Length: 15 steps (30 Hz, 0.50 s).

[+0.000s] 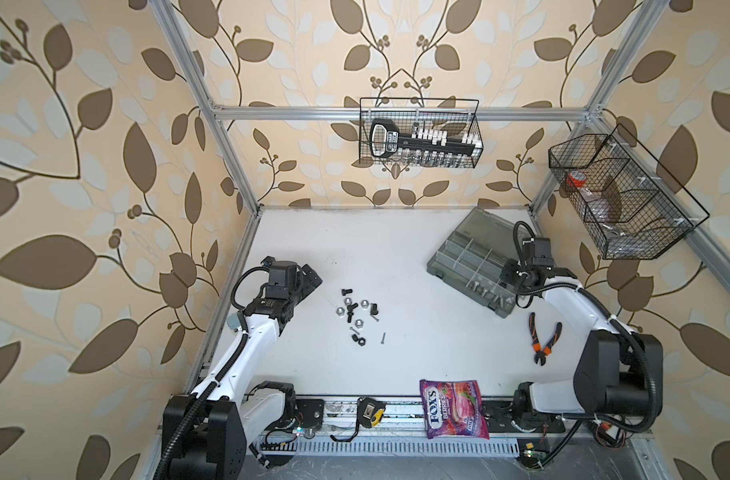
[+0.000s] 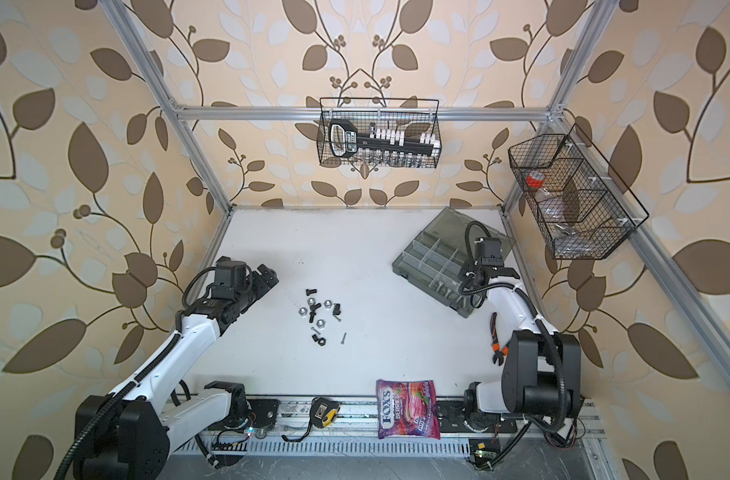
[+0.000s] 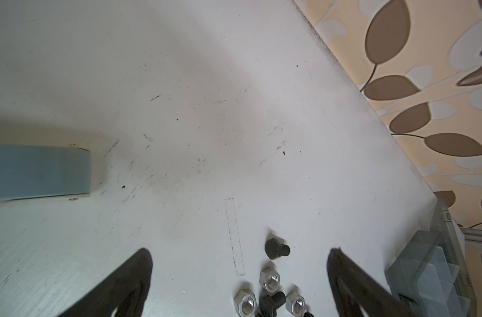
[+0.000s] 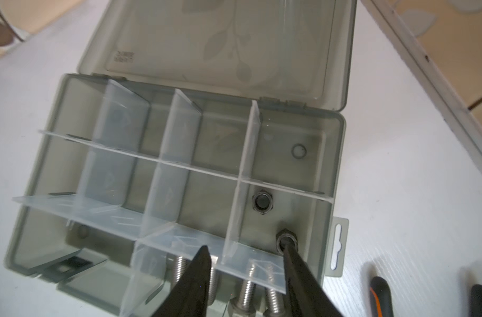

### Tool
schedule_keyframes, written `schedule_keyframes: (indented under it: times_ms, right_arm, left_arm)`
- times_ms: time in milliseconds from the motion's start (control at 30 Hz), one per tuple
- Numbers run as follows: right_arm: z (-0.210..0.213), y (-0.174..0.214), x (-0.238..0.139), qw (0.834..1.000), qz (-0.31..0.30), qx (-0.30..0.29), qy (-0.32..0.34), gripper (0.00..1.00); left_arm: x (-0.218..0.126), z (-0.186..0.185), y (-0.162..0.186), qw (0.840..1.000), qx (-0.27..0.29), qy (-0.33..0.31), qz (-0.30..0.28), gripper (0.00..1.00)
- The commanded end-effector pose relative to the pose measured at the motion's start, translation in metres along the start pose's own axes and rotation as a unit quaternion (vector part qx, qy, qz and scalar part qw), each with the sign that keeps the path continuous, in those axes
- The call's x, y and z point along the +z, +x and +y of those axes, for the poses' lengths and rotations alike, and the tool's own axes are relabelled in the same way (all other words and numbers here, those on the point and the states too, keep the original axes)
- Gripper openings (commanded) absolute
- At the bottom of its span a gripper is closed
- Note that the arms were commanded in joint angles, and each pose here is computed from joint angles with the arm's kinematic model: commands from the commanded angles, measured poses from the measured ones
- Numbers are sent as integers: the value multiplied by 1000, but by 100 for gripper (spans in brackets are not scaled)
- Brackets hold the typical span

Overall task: Sort the screws and nuts into containers
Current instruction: 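Move the right gripper back over the pile toward the remaining nuts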

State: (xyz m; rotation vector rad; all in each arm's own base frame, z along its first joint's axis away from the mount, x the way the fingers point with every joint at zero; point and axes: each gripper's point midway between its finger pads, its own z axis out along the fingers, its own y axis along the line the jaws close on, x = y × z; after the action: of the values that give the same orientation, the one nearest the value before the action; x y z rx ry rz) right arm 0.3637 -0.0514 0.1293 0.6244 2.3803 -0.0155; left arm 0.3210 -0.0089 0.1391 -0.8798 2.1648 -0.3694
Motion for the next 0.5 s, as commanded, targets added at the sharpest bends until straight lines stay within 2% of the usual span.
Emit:
schedule_keyframes:
  times_ms: [0, 100, 233, 333, 467]
  right_arm:
    - [33, 8, -23, 998, -7, -49, -36, 47]
    - [68, 23, -37, 994, -3, -96, -60, 47]
    - [134, 65, -60, 977, 15, -176, -120, 47]
    - [186, 110, -79, 953, 38, -241, -177, 46]
    - [241, 175, -102, 908, 60, -341, -234, 45]
  left_arm:
    - [-5, -13, -11, 1000, -3, 19, -15, 99]
    - [-5, -14, -11, 1000, -6, 20, -14, 99]
    - [-6, -15, -11, 1000, -9, 20, -13, 99]
    - [-6, -12, -11, 1000, -11, 14, -11, 99]
    - [-6, -10, -10, 1000, -15, 9, -9, 99]
